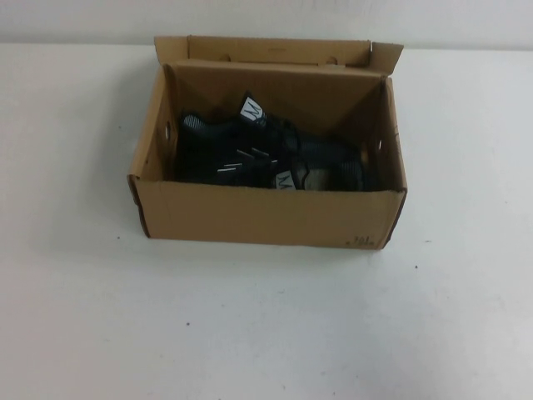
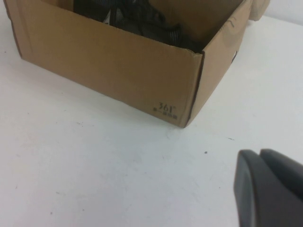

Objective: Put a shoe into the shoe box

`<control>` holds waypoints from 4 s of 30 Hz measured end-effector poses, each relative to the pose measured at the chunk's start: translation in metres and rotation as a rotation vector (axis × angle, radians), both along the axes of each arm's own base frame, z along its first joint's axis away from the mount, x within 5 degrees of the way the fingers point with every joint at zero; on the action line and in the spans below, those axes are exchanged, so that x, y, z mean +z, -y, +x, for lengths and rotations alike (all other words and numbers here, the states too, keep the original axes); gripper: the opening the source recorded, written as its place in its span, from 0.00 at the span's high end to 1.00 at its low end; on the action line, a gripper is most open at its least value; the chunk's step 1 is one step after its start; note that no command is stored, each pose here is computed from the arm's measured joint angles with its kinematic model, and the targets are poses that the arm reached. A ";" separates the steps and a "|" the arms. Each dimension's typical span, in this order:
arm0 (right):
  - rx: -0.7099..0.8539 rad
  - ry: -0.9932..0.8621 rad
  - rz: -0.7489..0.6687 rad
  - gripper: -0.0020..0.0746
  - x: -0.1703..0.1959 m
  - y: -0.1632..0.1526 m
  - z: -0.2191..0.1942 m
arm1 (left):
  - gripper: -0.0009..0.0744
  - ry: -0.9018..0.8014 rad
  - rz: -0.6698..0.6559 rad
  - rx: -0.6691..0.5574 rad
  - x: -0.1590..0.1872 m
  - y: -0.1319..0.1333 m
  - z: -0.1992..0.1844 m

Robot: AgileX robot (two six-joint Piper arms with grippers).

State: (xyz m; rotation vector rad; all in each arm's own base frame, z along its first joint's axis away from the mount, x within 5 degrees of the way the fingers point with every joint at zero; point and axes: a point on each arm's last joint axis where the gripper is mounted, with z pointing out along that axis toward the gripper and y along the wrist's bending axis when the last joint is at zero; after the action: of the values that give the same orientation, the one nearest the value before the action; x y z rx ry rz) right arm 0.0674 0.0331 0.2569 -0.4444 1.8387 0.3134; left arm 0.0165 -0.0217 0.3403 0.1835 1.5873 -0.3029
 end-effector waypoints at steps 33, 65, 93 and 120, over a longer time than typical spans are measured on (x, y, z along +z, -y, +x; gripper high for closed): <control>0.000 -0.001 0.003 1.00 0.000 0.000 0.000 | 0.99 -0.286 0.105 0.181 -0.170 -0.016 0.035; -0.171 0.217 0.017 1.00 0.013 0.024 -0.021 | 0.99 -0.283 0.108 0.182 -0.170 -0.016 0.035; -0.195 -0.024 0.145 1.00 -0.084 0.017 -0.017 | 0.99 -0.283 0.108 0.182 -0.170 -0.016 0.035; -0.193 -0.044 0.186 1.00 -0.084 0.016 -0.017 | 0.99 -0.283 0.108 0.182 -0.170 -0.016 0.035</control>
State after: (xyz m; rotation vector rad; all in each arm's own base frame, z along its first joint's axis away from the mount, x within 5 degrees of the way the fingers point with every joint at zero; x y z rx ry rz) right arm 0.0500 0.0176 0.1727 -0.1315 1.8593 0.3598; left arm 0.0515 -0.0058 0.1703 0.0806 1.8887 -0.1036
